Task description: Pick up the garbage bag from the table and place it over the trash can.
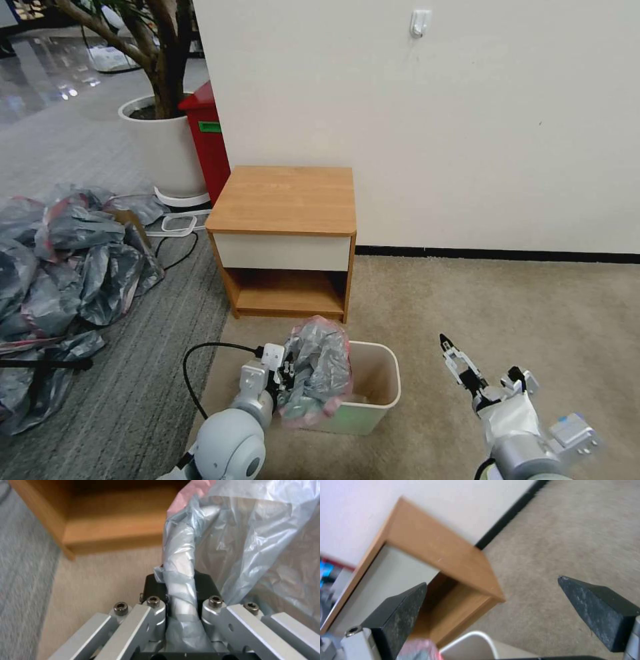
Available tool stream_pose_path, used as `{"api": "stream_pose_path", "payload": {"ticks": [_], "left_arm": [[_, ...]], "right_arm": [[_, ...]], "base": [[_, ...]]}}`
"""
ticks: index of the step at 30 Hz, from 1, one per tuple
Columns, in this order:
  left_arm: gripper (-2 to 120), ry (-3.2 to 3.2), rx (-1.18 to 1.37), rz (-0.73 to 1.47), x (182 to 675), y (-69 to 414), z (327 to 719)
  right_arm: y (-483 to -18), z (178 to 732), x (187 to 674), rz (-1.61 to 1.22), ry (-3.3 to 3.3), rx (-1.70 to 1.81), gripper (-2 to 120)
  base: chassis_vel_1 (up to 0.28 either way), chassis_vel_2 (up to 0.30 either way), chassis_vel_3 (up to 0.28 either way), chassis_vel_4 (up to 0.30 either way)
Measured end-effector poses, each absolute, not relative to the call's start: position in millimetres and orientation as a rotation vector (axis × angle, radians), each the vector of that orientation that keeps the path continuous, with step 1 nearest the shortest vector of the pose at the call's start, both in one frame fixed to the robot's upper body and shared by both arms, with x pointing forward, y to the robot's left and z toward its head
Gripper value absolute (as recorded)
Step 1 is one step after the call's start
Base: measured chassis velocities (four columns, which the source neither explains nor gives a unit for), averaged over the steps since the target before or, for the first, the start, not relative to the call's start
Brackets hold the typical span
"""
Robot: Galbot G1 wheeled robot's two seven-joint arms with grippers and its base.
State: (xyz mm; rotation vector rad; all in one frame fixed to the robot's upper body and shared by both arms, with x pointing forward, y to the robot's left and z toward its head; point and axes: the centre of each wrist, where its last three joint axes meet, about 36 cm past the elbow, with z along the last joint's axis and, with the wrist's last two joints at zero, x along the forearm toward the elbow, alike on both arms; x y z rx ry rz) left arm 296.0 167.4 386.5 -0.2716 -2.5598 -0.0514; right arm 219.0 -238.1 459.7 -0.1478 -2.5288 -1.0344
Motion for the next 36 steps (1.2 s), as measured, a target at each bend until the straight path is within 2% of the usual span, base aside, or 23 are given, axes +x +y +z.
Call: {"api": "stream_pose_path", "payload": {"ticks": [6,14,23,35,36], "left_arm": [[8,-2.716,-0.324,-0.039,293.1,183.5,392.0],[8,-2.810,-0.364,0.029,292.4,190.0,408.9],[8,-2.877,-0.411,0.078,286.5,195.2,427.7],[8,-2.897,-0.462,0.113,281.5,194.3,433.6],[8,-2.897,-0.462,0.113,281.1,193.5,433.4]], "right_arm": [[-230.7,466.3,221.8,-0.826,-2.616,0.213,100],[-190.9,466.3,240.2,-0.798,-2.593,0.451,100],[-154.4,453.1,243.4,-0.867,-2.529,0.423,100],[-145.3,444.6,251.8,-0.907,-2.531,0.424,100],[-144.0,442.8,252.1,-0.916,-2.530,0.441,96]], "base": [[0.000,0.000,0.000,0.000],[0.000,0.000,0.000,0.000],[0.000,0.000,0.000,0.000],[0.000,0.000,0.000,0.000],[0.000,0.000,0.000,0.000]]}}
